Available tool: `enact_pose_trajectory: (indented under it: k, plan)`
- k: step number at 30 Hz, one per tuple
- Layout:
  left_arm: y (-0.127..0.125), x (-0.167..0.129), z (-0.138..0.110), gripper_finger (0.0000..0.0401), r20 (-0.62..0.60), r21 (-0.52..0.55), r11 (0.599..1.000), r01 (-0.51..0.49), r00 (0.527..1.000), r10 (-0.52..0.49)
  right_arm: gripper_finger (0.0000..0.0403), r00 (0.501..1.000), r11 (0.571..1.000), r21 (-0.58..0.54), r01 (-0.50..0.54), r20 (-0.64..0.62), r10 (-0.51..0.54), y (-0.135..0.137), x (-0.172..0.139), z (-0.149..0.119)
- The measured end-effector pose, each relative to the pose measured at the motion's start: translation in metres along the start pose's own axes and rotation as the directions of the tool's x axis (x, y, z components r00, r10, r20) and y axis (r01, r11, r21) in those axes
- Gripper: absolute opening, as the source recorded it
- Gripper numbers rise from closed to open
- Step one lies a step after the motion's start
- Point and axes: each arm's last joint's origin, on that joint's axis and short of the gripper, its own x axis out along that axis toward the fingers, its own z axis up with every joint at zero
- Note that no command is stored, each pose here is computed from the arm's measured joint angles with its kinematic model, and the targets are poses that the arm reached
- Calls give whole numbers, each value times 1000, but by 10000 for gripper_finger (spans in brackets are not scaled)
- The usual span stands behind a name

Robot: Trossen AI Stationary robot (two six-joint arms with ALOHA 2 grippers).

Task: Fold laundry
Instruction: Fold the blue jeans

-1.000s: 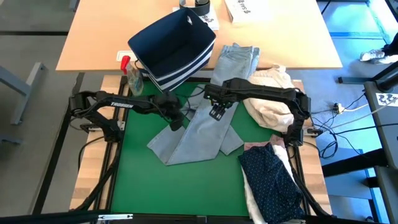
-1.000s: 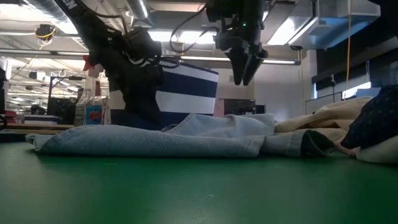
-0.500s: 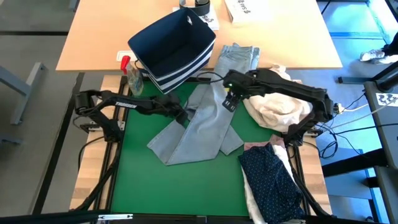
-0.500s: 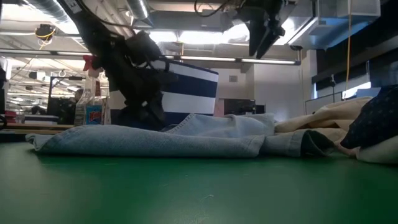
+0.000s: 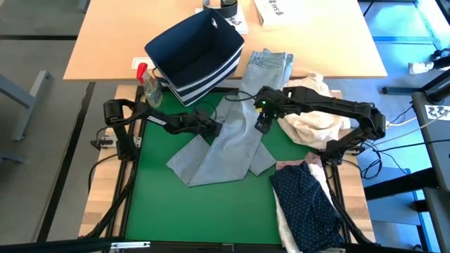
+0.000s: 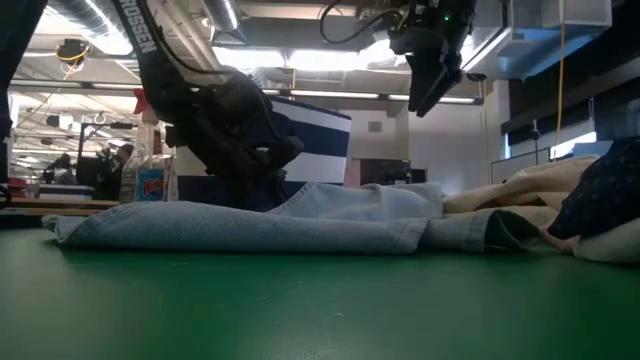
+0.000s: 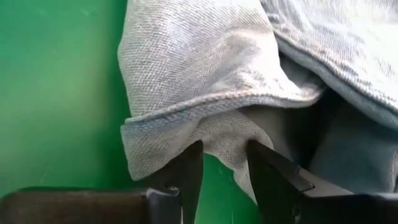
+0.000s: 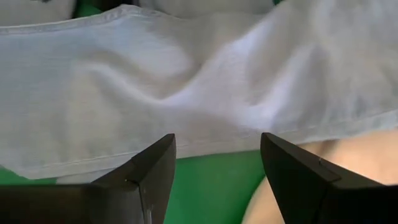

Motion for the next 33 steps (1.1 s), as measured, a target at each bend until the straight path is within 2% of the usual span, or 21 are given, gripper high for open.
enact_pose_trajectory:
  k: [3, 8, 10, 13, 16, 20, 25, 28, 33]
  plan:
    - [0, 1, 0, 108, 18, 5, 1000, -7, 1000, 7, 231, 1000, 999, -24, -25, 7, 26, 1, 2, 0]
    - [-3, 1, -7, 25, -2, 125, 992, -8, 1000, 8, 231, 998, 997, -59, -55, 11, 56, 3, 9, -1]
    - [-5, -2, -11, 9, -51, 171, 985, 1, 999, 7, 231, 999, 996, -71, -54, 1, 54, 3, 14, -4]
    - [-17, -17, -17, 3, -193, 266, 964, 2, 980, 51, 231, 998, 995, -79, -54, -19, 52, 4, 23, -9]
    - [-40, -41, -14, 2, -326, 310, 947, 79, 945, 28, 231, 996, 993, -78, -91, -23, 90, 6, 32, -14]
    - [-69, -81, -5, 1, -398, 338, 929, 149, 917, -2, 231, 987, 984, -75, -162, 8, 163, 9, 44, -16]
    - [-80, -125, 3, 0, -491, 350, 932, 90, 865, 101, 231, 970, 969, -59, -241, 20, 242, 12, 50, -18]
    - [-89, -152, 8, 0, -534, 372, 926, 55, 829, 165, 231, 969, 968, -60, -246, 26, 247, 13, 51, -17]
    - [-93, -184, 13, 0, -621, 402, 915, -41, 721, 306, 231, 950, 949, -64, -309, 29, 311, 15, 50, -16]
